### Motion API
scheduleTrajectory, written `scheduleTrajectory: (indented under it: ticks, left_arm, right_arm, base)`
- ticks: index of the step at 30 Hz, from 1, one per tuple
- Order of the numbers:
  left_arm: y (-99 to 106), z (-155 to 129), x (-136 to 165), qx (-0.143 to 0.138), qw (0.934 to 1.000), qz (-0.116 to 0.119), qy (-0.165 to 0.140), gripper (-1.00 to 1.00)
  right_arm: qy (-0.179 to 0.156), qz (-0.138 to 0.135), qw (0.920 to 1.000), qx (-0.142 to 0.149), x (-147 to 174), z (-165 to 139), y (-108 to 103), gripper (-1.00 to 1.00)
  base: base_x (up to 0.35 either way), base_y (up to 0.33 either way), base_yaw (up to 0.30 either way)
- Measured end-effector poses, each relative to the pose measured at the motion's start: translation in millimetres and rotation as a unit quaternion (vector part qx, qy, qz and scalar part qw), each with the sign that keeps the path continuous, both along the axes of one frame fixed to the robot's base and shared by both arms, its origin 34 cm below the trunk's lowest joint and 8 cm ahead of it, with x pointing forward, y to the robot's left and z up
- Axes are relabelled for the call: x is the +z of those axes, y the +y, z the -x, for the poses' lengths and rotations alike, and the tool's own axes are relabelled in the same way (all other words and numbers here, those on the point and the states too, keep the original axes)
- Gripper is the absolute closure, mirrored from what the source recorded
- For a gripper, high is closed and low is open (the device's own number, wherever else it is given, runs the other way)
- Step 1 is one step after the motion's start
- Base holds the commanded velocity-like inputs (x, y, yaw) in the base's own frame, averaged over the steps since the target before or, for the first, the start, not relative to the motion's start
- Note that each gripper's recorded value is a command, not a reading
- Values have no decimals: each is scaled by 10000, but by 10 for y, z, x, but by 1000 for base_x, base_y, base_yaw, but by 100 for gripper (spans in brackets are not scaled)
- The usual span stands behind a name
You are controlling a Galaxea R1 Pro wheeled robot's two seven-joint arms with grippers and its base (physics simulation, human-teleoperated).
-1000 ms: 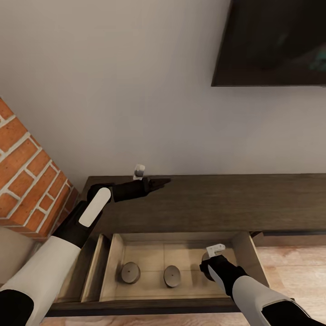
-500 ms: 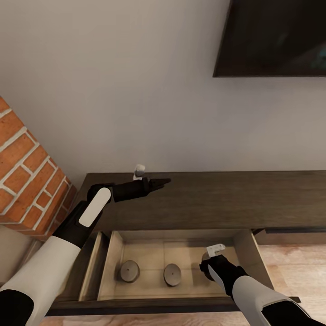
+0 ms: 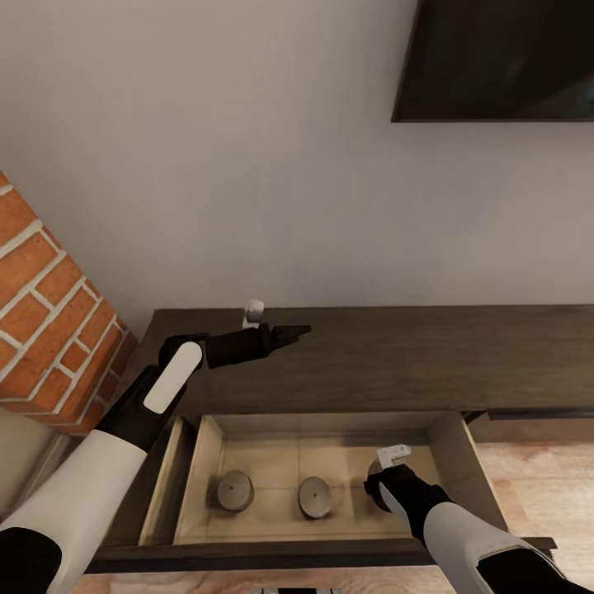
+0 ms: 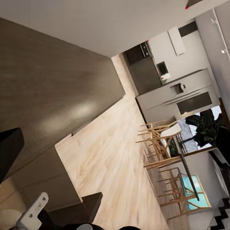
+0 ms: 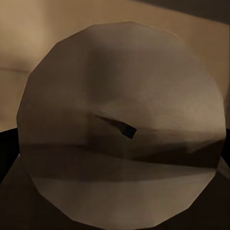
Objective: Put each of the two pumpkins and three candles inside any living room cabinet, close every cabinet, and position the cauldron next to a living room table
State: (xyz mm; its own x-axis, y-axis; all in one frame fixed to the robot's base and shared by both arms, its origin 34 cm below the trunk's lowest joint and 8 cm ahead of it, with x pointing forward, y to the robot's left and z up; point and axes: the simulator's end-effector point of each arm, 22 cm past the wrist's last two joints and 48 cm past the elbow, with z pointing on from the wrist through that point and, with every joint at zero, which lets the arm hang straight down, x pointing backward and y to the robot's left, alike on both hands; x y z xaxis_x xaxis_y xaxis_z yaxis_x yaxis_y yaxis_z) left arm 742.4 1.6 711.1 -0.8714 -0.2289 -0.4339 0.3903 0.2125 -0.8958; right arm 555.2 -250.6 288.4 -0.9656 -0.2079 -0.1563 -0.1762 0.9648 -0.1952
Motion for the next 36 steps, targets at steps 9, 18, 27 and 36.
scheduleTrajectory:
  ticks: [9,18,27,36]
  left_arm:
    - [0,22,-108,-1,10000,-3,1,-100]
    - [0,46,-233,0,10000,-1,-1,-100]
    - [0,56,-276,0,10000,-1,0,-100]
    - [1,55,-277,0,10000,-1,4,-100]
  right_arm:
    - [-2,-4,10000,11,-105,18,11,100]
    - [-7,1,10000,6,-230,39,-2,100]
    - [-8,-5,10000,-13,-273,47,-9,100]
    - [-8,-19,10000,-11,-273,47,12,-100]
  base:
    - [0,0,0]
    - [0,0,0]
    - [0,0,0]
    - [0,0,0]
